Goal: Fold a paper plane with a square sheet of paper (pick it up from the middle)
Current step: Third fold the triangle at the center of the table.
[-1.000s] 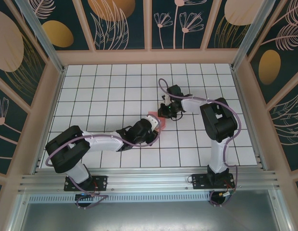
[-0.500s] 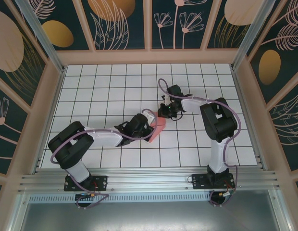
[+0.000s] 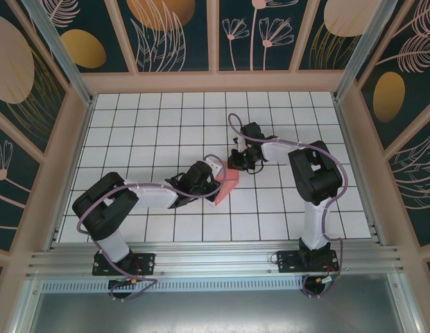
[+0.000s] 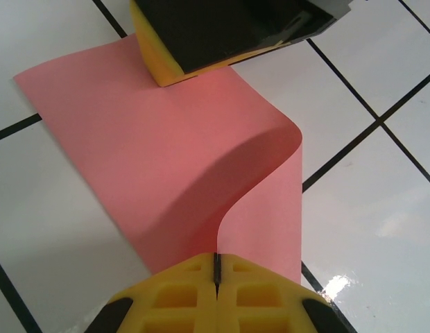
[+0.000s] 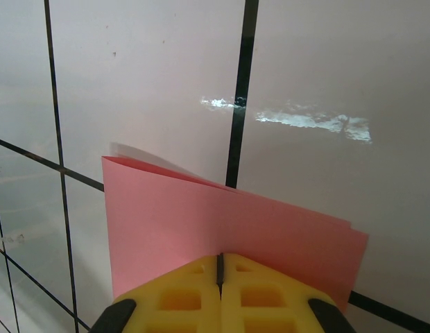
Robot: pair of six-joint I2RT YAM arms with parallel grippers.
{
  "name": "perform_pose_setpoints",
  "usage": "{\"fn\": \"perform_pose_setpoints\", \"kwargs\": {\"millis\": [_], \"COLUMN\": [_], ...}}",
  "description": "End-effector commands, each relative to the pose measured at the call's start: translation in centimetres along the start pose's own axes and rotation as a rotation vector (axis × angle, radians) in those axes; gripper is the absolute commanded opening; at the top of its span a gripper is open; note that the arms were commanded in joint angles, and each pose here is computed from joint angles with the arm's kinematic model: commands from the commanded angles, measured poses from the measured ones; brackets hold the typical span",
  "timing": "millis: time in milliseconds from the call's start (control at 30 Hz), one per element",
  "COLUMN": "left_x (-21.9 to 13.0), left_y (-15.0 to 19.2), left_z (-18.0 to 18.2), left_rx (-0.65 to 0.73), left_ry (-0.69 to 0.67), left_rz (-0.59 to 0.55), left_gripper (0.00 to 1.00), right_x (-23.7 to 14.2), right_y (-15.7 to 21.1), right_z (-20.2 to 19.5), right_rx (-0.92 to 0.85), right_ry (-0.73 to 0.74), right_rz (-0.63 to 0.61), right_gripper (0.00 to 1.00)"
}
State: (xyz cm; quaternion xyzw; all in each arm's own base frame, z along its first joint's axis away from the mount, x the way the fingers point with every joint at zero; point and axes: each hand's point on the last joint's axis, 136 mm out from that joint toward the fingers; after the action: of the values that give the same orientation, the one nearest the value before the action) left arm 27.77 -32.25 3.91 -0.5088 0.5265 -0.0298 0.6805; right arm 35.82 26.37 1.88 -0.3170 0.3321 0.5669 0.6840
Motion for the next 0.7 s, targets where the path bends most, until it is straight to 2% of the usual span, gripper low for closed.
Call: {"fn": "perform_pose_setpoints", "kwargs": {"millis": [0, 667], "left_x": [0.68, 1.17], "left_y": [-0.46, 0.05], "left_z": [0.01, 0.53], "left_rx": [0.014, 0.016], "left_ry": [0.022, 0.010], "left_rz": [-0.006, 0.001], "left_gripper": [0.00, 0.00], "right_x": [1.51, 1.36], "right_y": [1.77, 1.71], "right_z": [-1.59, -1.51], "right_rx": [0.024, 0.029], "right_ry": [0.057, 0.061], "right_rz": [0.061, 0.058], "right_gripper": [0.07, 0.07]}}
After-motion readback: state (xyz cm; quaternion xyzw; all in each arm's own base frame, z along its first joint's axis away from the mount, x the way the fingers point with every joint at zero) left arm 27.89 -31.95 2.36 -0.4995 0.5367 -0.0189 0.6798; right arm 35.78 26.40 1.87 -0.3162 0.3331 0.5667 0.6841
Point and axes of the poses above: each hand's point on the last joint's axis, 136 mm out from that joint toward the fingers, its own x axis out along the fingers, its own z axis along the line the jaws close on, y = z × x, and after that the axes turned 15 degrees about x, right-handed
